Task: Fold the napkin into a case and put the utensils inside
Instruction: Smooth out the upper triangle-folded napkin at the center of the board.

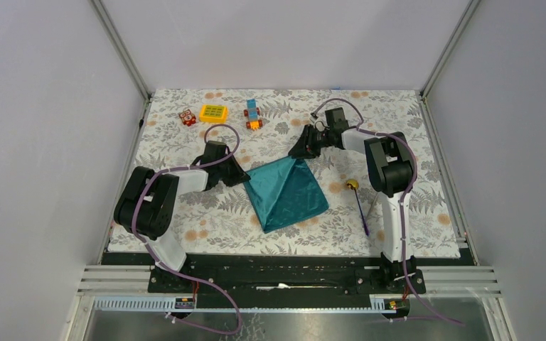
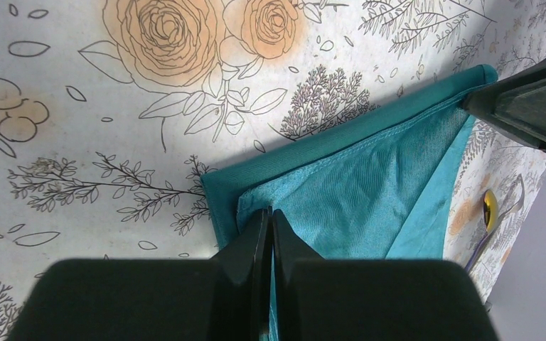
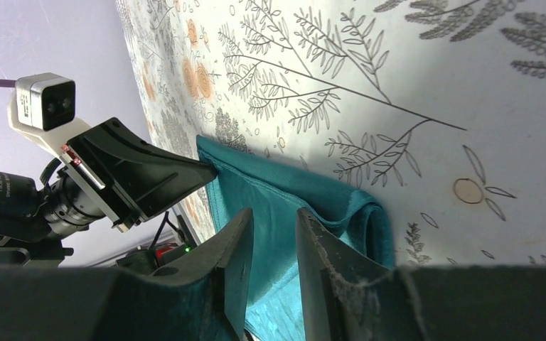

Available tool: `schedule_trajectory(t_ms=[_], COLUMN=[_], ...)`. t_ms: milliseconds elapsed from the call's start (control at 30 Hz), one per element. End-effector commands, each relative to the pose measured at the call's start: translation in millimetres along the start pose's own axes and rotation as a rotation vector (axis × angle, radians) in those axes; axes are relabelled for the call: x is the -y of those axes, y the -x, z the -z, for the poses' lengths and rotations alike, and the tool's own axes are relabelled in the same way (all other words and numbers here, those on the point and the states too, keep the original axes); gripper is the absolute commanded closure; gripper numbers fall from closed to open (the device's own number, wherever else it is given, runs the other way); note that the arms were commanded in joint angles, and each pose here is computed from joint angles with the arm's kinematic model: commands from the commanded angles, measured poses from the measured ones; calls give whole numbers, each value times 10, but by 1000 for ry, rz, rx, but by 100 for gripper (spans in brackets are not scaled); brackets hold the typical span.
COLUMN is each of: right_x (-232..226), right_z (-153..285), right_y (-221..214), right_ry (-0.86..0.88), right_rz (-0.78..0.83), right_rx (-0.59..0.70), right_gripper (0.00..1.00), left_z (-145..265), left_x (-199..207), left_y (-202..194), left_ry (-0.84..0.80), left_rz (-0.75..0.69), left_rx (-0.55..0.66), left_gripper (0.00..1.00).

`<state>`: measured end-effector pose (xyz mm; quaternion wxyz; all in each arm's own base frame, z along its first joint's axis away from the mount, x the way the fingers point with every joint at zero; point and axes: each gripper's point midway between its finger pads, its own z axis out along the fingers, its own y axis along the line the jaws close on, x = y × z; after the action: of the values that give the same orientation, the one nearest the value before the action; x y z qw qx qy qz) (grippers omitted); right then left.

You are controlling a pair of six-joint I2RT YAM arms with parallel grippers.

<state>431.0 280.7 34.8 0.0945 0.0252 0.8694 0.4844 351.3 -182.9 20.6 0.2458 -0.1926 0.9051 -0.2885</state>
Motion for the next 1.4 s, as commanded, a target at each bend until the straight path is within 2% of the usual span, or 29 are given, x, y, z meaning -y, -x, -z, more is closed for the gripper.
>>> schedule_trajectory(t_ms=[0,100,300,400,500,633,767,1100,1233,1367], right_x=[166,230,-340,-580,-747,-997,-1277,-955,-821,-907], right_z=[8,7,354,520,420,135,-56,-209,-191,-108], right_y=[116,100,141,13,-376,-1138,-1736,-2309,-2368,-2344], right_ry=[-3,-42,-5,-4,13,98,186,237,197,161], right_rz=[-6,-11,75,95,119,133,169,38,36,93], right_rx=[33,14,55,70,5,-147,-230,-328,-315,-292], right_gripper=[65,66,58,53,47,46,44,45,46,45], left_z=[35,35,57,69,57,50,40,-7,-2,15], left_x=[-90,-94,-109,-120,-136,-168,-218,-261,-264,-269], left_y=[-16,-37,-63,-76,-103,-118,-119,-155,-162,-167], left_ry=[25,21,22,20,18,27,46,55,54,57], left_rz=[-1,5,10,16,23,22,17,26,30,27], left_rx=[10,4,3,6,0,-2,2,-12,-13,-14], left_gripper=[96,96,97,97,97,97,98,98,99,99])
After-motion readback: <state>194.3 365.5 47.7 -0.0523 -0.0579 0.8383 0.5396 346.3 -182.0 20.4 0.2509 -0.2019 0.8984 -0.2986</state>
